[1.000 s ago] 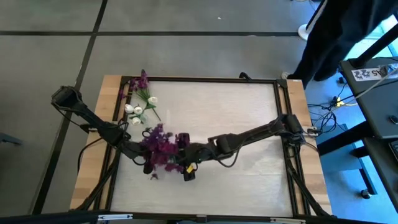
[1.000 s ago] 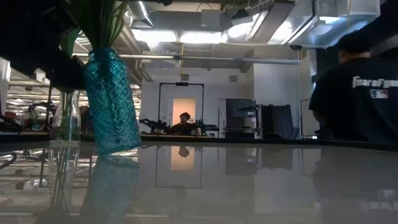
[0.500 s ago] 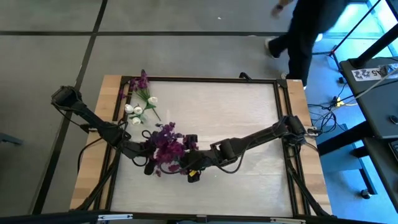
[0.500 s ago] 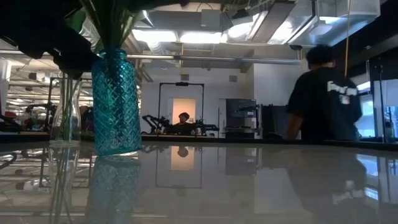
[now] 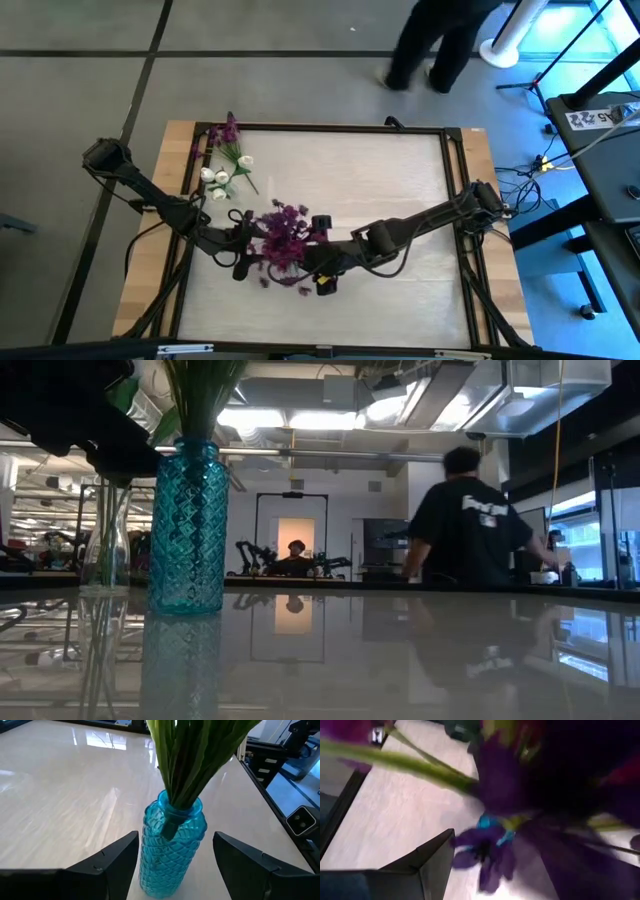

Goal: Sort flowers into vase by color
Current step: Put the violet flower into the transparent blue vase

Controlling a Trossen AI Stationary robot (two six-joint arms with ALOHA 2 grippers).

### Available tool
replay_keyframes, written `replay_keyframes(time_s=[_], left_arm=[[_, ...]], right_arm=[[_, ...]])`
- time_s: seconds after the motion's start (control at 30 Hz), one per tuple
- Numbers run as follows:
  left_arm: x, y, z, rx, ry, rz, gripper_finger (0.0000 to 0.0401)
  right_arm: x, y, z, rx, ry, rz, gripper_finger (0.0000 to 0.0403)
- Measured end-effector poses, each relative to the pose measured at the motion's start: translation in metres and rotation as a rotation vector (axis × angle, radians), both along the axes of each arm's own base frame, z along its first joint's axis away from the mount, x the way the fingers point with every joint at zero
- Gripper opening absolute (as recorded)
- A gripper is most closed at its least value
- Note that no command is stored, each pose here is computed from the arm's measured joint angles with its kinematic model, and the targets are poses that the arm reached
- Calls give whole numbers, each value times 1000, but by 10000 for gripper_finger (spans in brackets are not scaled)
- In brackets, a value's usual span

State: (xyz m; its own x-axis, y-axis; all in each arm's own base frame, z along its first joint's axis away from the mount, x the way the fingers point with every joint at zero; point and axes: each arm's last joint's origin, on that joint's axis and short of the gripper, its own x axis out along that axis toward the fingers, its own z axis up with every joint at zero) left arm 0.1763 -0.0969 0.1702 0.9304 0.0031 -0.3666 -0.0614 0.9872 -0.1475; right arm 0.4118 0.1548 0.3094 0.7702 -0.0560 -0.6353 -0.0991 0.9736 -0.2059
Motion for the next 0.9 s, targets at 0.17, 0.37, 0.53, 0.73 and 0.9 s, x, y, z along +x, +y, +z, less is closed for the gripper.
replay_keyframes(time_s=[0.17,0.37,0.53,0.73,0.9], left_arm=[[0,0,-1,-14,10,8,252],[-2,0,0,-11,14,4,252],[-9,0,10,18,120,3,252],[-16,-8,46,27,266,1,252],[-23,-15,91,45,326,-14,252]], right_arm=[[-7,0,-2,-7,58,-13,280],[-16,-4,1,-1,119,-26,280],[-32,-3,7,-6,194,-18,280],[-45,1,14,-22,210,-30,280],[-56,5,22,-31,209,-38,280]])
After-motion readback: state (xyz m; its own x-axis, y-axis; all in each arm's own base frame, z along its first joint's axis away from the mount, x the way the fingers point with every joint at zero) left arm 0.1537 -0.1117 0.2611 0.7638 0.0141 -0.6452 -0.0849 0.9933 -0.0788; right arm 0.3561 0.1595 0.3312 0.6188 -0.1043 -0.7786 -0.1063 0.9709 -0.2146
